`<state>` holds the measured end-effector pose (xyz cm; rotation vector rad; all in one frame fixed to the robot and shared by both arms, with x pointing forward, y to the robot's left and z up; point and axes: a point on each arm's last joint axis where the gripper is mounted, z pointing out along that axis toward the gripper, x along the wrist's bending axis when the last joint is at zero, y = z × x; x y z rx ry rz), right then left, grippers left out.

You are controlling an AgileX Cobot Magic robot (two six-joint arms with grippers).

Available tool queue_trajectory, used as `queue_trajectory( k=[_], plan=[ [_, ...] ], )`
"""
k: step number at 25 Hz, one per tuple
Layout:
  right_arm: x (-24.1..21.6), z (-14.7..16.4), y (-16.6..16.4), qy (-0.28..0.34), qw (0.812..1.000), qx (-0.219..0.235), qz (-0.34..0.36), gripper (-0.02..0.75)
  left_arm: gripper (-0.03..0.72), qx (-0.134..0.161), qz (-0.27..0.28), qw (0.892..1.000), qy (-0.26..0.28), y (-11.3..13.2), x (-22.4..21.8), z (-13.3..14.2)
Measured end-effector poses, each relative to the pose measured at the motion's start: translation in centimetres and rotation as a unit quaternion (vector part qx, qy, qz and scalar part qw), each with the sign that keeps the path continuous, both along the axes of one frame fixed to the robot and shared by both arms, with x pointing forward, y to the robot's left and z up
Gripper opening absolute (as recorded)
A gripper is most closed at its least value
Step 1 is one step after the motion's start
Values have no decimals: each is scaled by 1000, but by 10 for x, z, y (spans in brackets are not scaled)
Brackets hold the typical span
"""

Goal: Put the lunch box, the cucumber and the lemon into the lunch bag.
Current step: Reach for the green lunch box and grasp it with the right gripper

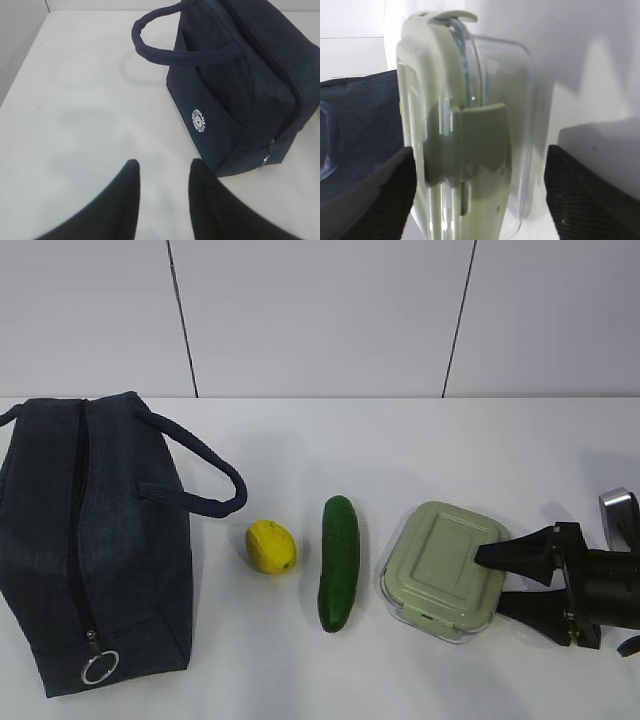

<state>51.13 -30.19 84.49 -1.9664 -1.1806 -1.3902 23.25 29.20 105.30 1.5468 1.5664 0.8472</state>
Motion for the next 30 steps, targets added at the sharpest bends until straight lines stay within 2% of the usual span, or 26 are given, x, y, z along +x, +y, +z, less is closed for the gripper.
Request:
queue_trajectory(
  k=[8, 9, 14, 19, 24, 30],
  plan=[
    [1, 0, 9, -12, 1000, -7, 14, 580, 239, 0, 0, 1000, 0, 0, 0, 0],
    [1, 0, 12, -12, 1000, -8, 20, 641, 239, 0, 0, 1000, 0, 0, 0, 0],
    [2, -1, 15, -12, 999, -16, 27, 595, 239, 0, 0, 1000, 0, 0, 0, 0],
    [9, 1, 13, -24, 999, -21, 27, 617, 239, -1, 1, 1000, 0, 0, 0, 0],
    [11, 0, 15, -26, 999, -20, 30, 593, 239, -1, 1, 1000, 0, 0, 0, 0],
    [11, 1, 15, -28, 999, -15, 31, 601, 239, -3, 3, 1000, 0, 0, 0, 0]
  ],
)
